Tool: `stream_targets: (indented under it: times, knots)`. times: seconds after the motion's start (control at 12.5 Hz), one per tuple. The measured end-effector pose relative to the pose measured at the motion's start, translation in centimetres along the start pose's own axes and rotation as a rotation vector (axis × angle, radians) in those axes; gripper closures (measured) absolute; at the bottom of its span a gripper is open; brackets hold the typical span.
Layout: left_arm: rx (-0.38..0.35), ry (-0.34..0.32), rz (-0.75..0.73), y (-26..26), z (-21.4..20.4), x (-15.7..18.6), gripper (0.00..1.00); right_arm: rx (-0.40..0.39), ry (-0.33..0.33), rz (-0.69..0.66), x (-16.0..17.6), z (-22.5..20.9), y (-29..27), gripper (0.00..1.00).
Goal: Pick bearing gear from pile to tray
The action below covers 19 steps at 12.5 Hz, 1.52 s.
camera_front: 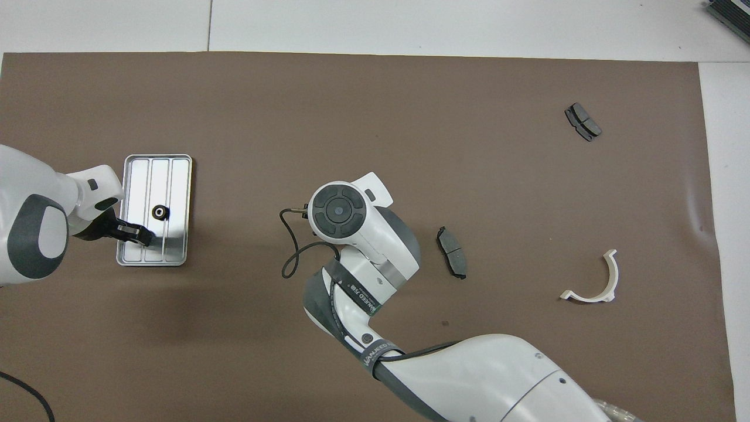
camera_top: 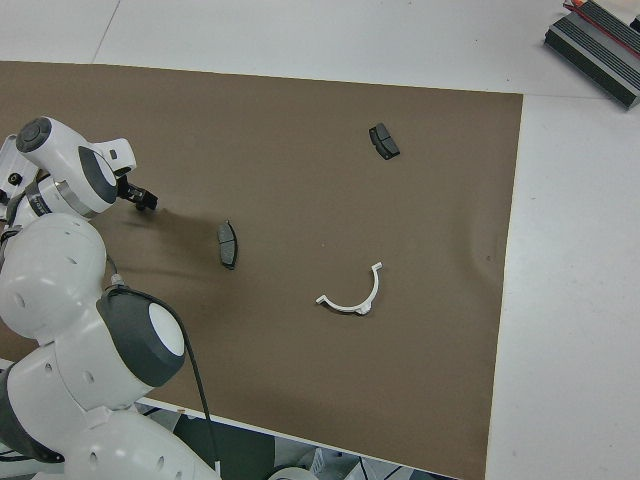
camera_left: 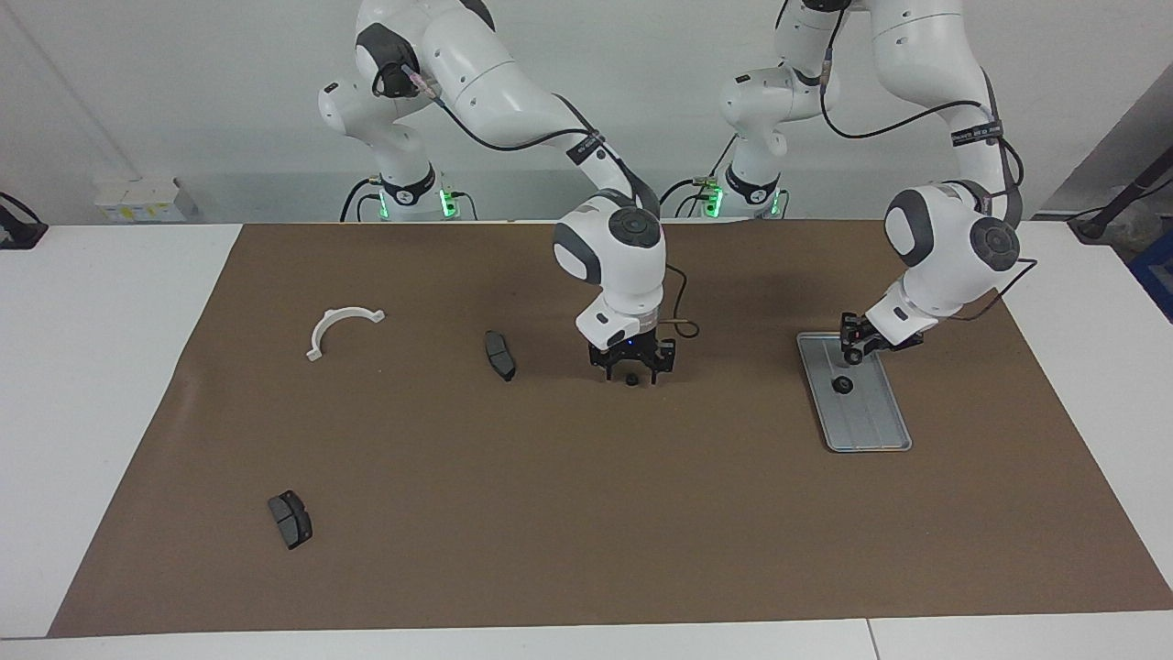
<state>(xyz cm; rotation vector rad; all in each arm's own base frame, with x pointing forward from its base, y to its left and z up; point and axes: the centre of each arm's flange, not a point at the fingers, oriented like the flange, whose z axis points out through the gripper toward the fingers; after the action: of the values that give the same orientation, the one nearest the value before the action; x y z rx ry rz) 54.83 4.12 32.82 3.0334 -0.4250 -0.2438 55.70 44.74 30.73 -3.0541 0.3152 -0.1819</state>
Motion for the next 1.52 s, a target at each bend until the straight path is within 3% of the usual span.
stream_targets:
  times: [0.08,0.24,0.32,0.64,0.88,1.12,1.52]
  knots:
    - [0.003,0.006,0.002,0.0,-0.2,0.0,0.3,0.006,0.018,0.022,1.5,-1.0,1.0,0.0]
    - [0.011,0.026,0.009,0.4,-1.0,0.3,0.04,0.022,0.055,0.074,5.6,-4.0,4.3,0.0]
    - [0.016,0.04,-0.001,1.0,-1.7,0.8,0.0,0.026,0.071,0.093,7.7,-5.9,6.6,0.0]
    - [0.035,0.082,-0.147,9.7,-3.2,3.9,0.0,0.017,0.107,0.077,10.5,-11.7,14.8,0.0]
    - [0.032,0.147,-0.286,18.0,-3.3,5.5,0.0,-0.025,0.088,0.07,11.1,-14.9,20.5,0.0]
    - [-0.003,0.212,-0.431,26.5,-2.2,6.8,0.0,-0.048,0.086,0.052,12.3,-18.0,25.1,0.0]
    - [-0.063,0.26,-0.52,35.6,0.4,8.8,0.0,-0.08,0.064,-0.008,13.0,-24.6,32.5,0.0]
